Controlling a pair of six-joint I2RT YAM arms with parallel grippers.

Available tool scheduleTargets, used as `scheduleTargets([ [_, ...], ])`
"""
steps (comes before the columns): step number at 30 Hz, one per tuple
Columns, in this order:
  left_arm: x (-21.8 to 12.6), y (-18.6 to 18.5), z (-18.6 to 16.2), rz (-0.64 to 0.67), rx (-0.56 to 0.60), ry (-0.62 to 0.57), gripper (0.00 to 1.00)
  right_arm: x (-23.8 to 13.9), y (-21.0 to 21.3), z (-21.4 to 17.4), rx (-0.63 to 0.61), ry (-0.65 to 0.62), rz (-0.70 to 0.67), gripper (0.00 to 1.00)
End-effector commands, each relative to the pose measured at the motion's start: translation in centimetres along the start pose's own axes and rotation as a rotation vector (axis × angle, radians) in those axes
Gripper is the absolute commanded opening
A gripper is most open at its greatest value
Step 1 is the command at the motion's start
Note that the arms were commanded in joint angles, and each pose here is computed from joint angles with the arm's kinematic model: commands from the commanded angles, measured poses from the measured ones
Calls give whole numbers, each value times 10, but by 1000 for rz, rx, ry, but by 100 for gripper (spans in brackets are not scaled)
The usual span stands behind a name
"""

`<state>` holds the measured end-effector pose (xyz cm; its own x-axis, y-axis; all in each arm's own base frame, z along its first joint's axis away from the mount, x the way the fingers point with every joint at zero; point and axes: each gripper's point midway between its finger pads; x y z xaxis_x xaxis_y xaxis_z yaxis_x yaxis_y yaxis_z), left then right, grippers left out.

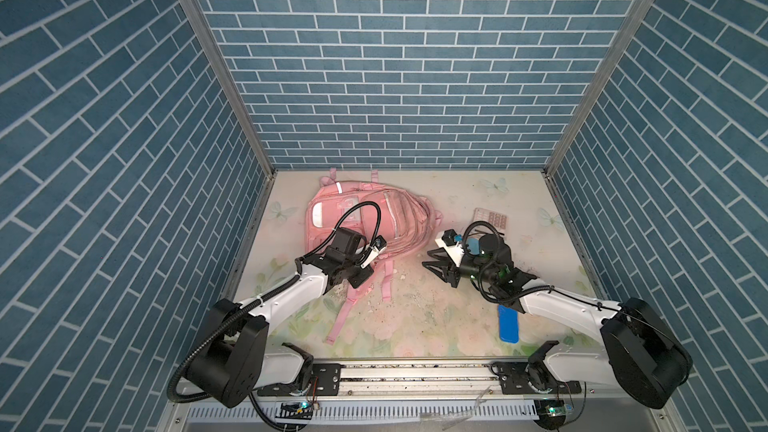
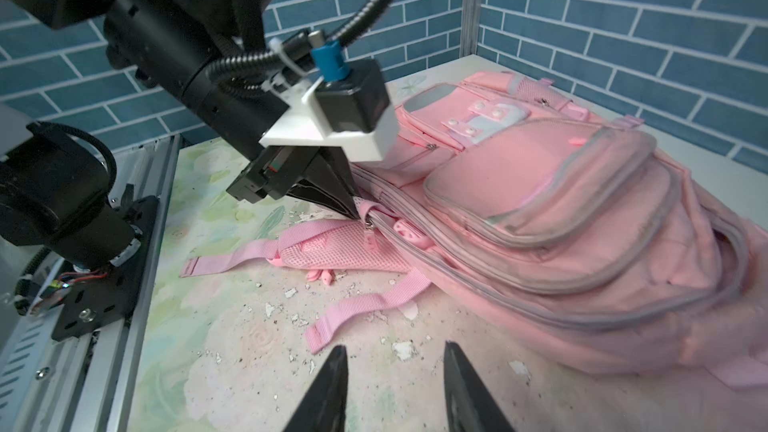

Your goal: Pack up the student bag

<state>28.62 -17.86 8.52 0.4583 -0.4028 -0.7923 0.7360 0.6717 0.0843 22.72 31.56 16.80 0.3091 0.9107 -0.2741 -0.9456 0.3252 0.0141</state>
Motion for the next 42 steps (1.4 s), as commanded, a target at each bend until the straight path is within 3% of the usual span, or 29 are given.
scheduleTargets([
  [1,-17,-16,46,-89,-179,-122,0,7,-7,7,-195,-41,-123,38],
  [8,-32,-21,82,-111,-392,-183,0,-1,7,11,-319,-120,-238,32],
  [16,-47,-31,118,-198,-651,-304,0,6,7,2,-400,-73,-322,32],
  [42,-57,-56,122,-267,-636,-345,0,59,-14,7,-344,-78,-430,30],
])
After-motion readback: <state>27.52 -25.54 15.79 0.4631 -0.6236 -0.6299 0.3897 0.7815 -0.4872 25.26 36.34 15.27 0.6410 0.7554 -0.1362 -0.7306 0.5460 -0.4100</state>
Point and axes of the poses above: each gripper's point midway between its finger pads, its own x axis out along the fingers, its own y axis along the line the jaws close on, z = x × y, and after that the axes turned 1 degree about -x, right-handed
